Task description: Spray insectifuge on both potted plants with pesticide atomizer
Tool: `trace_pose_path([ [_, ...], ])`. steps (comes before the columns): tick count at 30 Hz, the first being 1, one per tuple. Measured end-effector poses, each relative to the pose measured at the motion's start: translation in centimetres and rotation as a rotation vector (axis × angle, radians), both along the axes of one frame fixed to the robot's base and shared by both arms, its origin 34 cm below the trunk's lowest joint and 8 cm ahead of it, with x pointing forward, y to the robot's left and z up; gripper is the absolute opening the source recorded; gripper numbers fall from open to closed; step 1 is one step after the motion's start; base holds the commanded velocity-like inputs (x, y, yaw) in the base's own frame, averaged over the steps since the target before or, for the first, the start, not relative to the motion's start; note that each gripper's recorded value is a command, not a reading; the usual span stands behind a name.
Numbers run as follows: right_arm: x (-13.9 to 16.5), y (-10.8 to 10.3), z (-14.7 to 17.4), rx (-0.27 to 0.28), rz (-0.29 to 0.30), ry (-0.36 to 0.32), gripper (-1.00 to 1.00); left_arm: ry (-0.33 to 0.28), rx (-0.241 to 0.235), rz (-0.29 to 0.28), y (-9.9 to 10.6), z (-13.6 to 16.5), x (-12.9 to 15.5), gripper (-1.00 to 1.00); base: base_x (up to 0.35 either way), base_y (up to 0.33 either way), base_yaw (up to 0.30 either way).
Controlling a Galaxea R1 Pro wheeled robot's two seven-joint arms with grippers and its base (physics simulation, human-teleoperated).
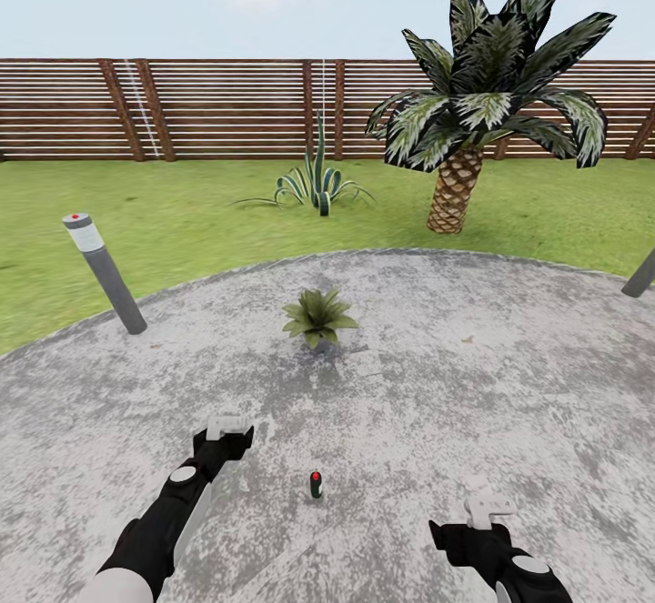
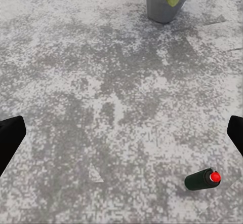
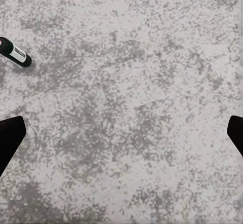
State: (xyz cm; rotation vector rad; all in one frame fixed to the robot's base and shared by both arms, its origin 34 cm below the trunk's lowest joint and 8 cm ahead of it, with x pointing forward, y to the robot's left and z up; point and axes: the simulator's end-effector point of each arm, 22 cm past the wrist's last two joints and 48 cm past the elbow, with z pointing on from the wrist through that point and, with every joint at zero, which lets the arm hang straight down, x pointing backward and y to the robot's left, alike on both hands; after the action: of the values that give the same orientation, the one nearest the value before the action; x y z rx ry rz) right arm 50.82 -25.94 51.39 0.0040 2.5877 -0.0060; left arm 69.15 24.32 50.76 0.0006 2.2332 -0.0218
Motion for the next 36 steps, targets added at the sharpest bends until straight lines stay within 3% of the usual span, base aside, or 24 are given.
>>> trace_pose_path([
  [7,1.1,-0.4,0.6,-0.014,-0.004,-0.020,1.00,0.038,-0.004,-0.002,-0.3,-1.9,-1.0,1.00,0.000,0.000,0.000],
  [12,9.2,-0.6,5.4,-0.018,-0.007,-0.168,1.00,0.032,-0.004,-0.003,-0.3,-1.7,-0.3,1.00,0.000,0.000,0.000],
  [15,15.0,-0.9,10.1,-0.023,-0.012,-0.285,1.00,0.030,-0.002,-0.001,-0.2,-1.7,-0.2,1.00,0.000,0.000,0.000],
  [19,18.8,-1.3,13.8,-0.022,-0.021,-0.368,1.00,0.029,-0.001,-0.002,-0.1,-1.7,-0.2,1.00,0.000,0.000,0.000],
  [28,19.6,-2.2,14.8,-0.003,-0.053,-0.392,1.00,-0.049,0.012,-0.047,-1.5,-0.3,0.8,1.00,0.000,0.000,0.000],
  [36,19.6,-2.2,14.8,-0.001,-0.056,-0.392,1.00,-0.060,0.015,-0.061,-2.0,-0.1,0.9,1.00,0.000,0.000,-0.164],
])
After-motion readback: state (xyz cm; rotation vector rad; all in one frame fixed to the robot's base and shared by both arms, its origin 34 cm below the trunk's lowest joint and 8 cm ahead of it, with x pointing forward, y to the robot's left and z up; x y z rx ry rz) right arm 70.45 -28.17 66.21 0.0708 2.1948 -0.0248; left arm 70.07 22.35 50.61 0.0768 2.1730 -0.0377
